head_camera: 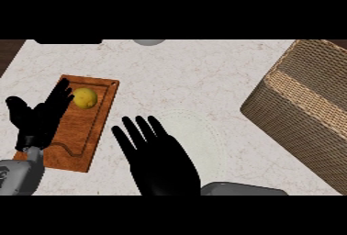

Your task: Pick the bell pepper from the placemat and place it in the basket

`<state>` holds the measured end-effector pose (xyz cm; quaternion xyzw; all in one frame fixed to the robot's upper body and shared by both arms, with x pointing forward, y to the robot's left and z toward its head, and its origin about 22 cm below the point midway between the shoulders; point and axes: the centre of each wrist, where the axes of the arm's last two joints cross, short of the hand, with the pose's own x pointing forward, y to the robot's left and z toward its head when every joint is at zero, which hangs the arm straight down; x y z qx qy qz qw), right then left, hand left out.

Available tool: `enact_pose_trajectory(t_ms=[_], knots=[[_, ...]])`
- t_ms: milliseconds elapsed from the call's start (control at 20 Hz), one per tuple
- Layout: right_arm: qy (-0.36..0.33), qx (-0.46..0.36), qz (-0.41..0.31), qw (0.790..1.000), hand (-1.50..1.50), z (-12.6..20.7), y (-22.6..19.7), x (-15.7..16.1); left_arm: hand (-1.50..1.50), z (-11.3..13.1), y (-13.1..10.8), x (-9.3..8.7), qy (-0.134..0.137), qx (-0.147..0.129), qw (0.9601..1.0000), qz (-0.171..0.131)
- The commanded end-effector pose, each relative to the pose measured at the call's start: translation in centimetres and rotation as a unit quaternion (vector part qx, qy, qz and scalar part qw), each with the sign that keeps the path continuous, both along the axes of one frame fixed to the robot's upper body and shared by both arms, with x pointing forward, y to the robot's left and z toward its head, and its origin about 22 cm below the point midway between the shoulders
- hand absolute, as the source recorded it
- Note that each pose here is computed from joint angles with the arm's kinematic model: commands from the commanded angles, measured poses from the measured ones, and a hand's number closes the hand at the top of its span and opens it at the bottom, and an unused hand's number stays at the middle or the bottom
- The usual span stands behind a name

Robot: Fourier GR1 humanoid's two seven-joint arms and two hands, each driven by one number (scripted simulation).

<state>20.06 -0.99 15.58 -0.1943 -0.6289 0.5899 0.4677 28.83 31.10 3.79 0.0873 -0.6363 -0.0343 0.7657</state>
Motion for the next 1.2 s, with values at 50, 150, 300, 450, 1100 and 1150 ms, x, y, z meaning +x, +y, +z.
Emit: enact_pose_trajectory(t_ms=[50, 150, 300, 450, 1100, 1150], knots=[[0.002, 0.056, -0.023, 0.998, -1.50, -3.9, 1.4, 0.3, 0.00, 0.3, -0.4, 1.2, -0.005, 0.000, 1.0000, 0.007], [0.008, 0.064, -0.023, 0.998, -1.50, -3.7, 1.6, 1.7, 0.00, -0.9, -0.2, -0.4, -0.001, 0.006, 1.0000, 0.003], [0.020, 0.002, -0.026, 0.999, -1.50, -8.0, 2.7, 0.8, 0.00, -0.2, 0.0, 0.8, 0.007, -0.004, 1.0000, -0.002], [0.044, -0.019, -0.039, 0.998, -1.50, -8.5, 1.7, 2.3, 0.00, 1.1, 0.3, -0.5, 0.001, 0.003, 1.0000, -0.005], [0.044, -0.044, -0.037, 0.997, -1.50, -10.0, -1.2, 3.2, 0.00, 0.2, 1.0, -1.3, -0.004, 0.001, 1.0000, 0.000], [0.050, -0.039, -0.030, 0.998, -1.50, -8.7, 0.6, 4.2, 0.00, 0.6, 2.0, -0.5, 0.000, -0.001, 1.0000, 0.002]])
